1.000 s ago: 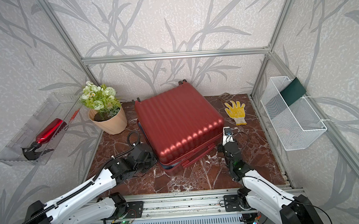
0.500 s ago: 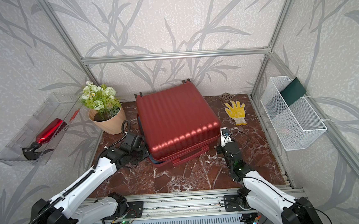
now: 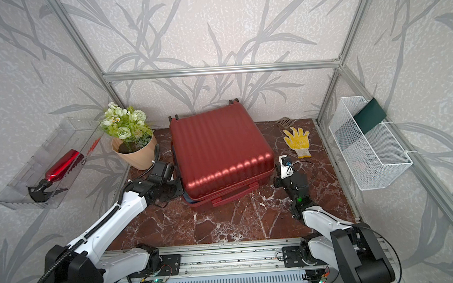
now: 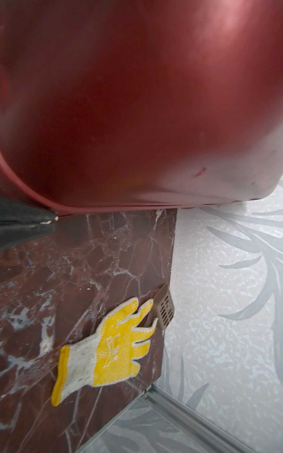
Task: Open the suitcase zippers
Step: Unzip the zipper on the suitcase.
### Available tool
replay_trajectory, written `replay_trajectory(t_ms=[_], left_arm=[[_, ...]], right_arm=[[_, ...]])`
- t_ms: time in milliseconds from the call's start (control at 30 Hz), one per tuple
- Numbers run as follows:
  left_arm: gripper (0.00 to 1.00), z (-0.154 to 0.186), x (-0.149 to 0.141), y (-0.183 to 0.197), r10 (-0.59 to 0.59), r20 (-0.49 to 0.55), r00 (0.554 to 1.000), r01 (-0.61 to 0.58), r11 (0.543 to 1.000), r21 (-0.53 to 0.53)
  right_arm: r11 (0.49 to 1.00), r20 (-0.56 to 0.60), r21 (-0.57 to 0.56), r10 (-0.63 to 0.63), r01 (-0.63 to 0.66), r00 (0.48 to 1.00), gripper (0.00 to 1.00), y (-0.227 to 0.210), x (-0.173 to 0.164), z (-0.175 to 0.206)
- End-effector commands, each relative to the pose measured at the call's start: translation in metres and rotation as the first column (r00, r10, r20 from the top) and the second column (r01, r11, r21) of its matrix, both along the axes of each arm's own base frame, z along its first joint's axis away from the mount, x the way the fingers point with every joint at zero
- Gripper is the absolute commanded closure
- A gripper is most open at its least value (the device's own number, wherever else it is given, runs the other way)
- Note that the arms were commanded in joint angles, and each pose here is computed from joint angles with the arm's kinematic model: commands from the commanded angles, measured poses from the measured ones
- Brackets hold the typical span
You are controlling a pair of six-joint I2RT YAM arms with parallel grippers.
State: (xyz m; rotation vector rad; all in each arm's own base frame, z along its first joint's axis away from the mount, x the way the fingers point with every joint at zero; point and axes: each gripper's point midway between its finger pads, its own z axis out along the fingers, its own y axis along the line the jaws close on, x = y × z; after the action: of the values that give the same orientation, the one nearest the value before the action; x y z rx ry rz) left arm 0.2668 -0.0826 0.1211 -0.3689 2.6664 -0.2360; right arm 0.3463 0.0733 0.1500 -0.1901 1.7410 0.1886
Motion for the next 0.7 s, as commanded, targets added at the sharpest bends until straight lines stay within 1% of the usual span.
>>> replay_trajectory(t_ms=[0,100,233,300,333,400,433,500,567,600,667], left_arm=[[1.0,-0.006,-0.024,0.072,0.076,-0.063,0.995,-0.049,0.937,0.346],[1.0,-0.004,-0.024,0.072,0.068,-0.062,0.996,-0.042,0.936,0.35],[1.0,-0.004,-0.026,0.074,0.071,-0.063,0.996,-0.044,0.932,0.359],[1.0,-0.001,-0.026,0.076,0.075,-0.056,0.996,-0.049,0.93,0.363],[1.0,-0.002,-0.026,0.075,0.072,-0.056,0.996,-0.047,0.932,0.36],[1.0,-0.003,-0.026,0.074,0.066,-0.062,0.996,-0.04,0.934,0.355],[1.0,-0.004,-0.026,0.073,0.063,-0.065,0.996,-0.036,0.935,0.354],[1.0,-0.005,-0.026,0.071,0.05,-0.068,0.996,-0.024,0.939,0.344],[1.0,-0.004,-0.026,0.069,0.047,-0.066,0.997,-0.022,0.941,0.338],[1.0,-0.004,-0.025,0.067,0.04,-0.067,0.997,-0.016,0.943,0.331],[1.0,-0.005,-0.025,0.064,0.026,-0.072,0.997,-0.001,0.947,0.322]], right_arm=[[0.955,0.234,0.025,-0.293,0.296,0.927,1.0,-0.065,0.021,0.063],[0.958,0.206,0.024,-0.285,0.286,0.936,1.0,-0.066,0.029,0.062],[0.958,0.254,0.041,-0.285,0.284,0.924,1.0,-0.068,0.038,0.066],[0.957,0.24,0.036,-0.286,0.286,0.928,1.0,-0.071,0.041,0.064],[0.957,0.224,0.042,-0.29,0.288,0.93,1.0,-0.074,0.042,0.062],[0.958,0.213,0.091,-0.284,0.271,0.935,1.0,-0.078,0.047,0.06],[0.962,0.226,0.125,-0.267,0.244,0.937,1.0,-0.078,0.048,0.061],[0.966,0.271,0.218,-0.198,0.14,0.942,1.0,-0.074,0.049,0.064],[0.954,0.244,0.29,-0.149,0.075,0.958,1.0,-0.073,0.051,0.059],[0.949,0.231,0.314,-0.11,0.033,0.967,1.0,-0.07,0.052,0.056],[0.946,0.213,0.318,-0.012,-0.058,0.977,1.0,-0.056,0.055,0.05]])
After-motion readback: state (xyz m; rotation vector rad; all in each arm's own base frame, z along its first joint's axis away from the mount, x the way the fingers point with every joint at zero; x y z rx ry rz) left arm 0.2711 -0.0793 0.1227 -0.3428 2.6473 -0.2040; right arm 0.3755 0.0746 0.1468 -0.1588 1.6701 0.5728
